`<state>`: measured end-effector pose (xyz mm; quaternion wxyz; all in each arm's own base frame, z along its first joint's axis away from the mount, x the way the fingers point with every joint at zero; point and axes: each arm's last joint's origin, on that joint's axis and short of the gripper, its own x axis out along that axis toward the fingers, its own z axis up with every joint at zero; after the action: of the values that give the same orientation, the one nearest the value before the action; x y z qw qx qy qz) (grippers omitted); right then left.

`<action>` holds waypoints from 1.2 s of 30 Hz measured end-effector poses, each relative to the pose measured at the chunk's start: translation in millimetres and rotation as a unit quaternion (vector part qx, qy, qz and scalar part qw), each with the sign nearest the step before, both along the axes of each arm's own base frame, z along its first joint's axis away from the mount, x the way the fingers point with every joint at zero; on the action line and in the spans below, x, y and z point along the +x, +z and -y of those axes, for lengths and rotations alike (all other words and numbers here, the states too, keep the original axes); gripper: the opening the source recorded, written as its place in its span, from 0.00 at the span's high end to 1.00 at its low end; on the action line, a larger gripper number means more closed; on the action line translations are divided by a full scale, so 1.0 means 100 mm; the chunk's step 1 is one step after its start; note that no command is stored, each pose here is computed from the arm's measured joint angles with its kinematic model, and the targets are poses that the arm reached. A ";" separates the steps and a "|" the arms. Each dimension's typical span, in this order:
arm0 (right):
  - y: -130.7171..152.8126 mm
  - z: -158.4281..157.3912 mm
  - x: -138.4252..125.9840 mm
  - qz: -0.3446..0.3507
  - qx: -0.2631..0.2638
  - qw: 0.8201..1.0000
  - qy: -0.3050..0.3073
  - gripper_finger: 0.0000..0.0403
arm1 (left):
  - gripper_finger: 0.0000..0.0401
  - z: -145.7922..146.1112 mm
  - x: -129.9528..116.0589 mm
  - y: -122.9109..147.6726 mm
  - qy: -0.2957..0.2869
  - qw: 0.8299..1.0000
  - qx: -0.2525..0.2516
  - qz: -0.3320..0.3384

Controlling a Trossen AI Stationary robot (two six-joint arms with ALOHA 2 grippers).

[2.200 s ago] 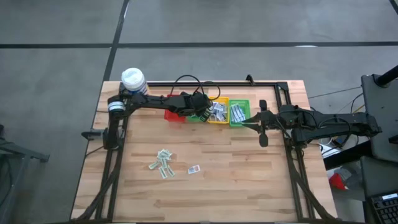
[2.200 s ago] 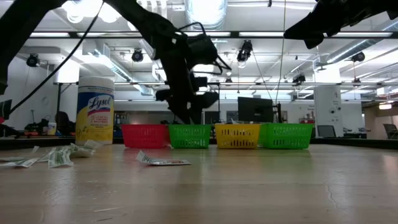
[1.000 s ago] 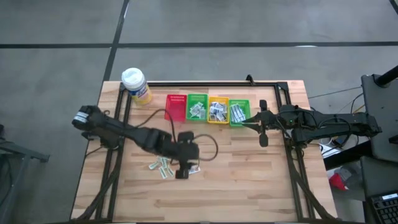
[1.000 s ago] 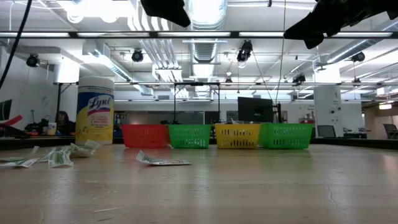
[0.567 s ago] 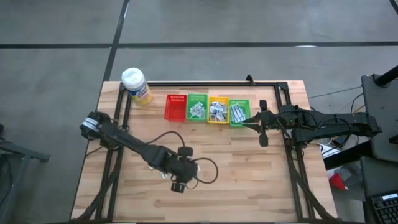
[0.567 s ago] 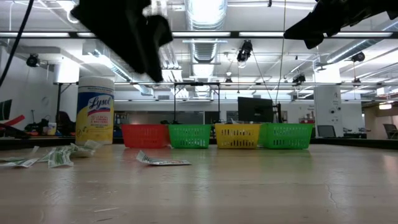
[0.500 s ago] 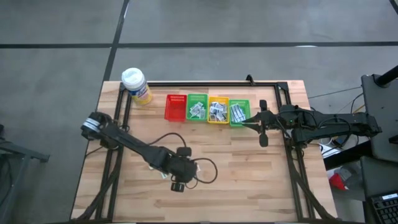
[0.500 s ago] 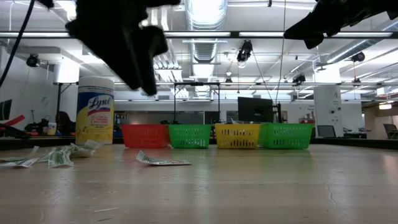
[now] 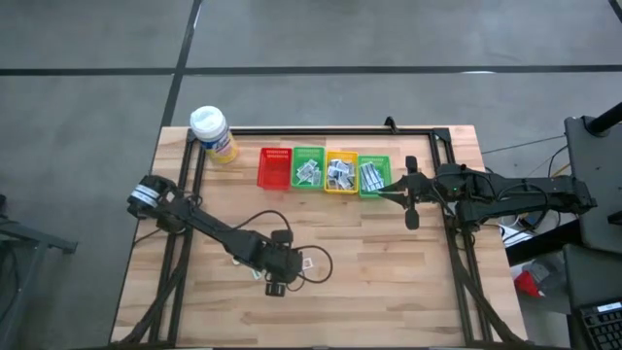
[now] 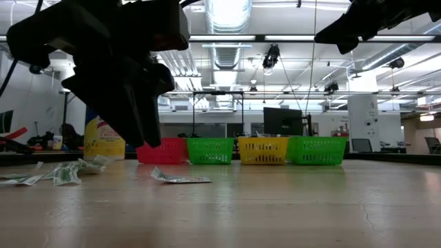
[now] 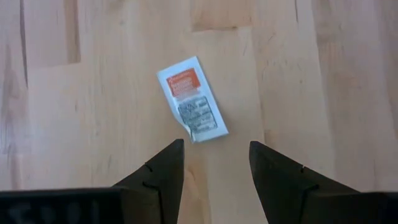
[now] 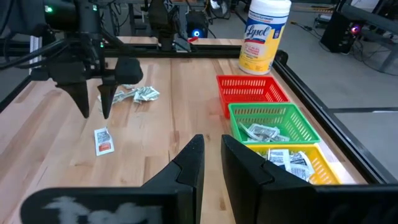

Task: Pick & Place First Aid Supplies
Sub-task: Put the orange ointment pack into the left green bin

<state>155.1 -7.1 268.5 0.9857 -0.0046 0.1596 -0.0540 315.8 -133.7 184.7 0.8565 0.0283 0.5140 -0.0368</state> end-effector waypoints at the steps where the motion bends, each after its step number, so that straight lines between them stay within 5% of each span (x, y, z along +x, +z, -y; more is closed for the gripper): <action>1: 0.00 0.00 0.00 0.000 0.000 1.000 0.000 0.87 | 0.57 0.00 0.01 -0.01 0.001 1.000 -0.002 0.005; 36: 0.00 0.00 0.00 0.000 0.000 1.000 0.000 0.87 | 0.57 -0.16 0.03 -0.11 0.081 0.996 -0.011 0.018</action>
<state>155.1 -7.0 268.5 0.9857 -0.0049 0.1596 -0.0538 319.3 -117.4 173.6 0.8661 -0.0220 0.4986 0.0281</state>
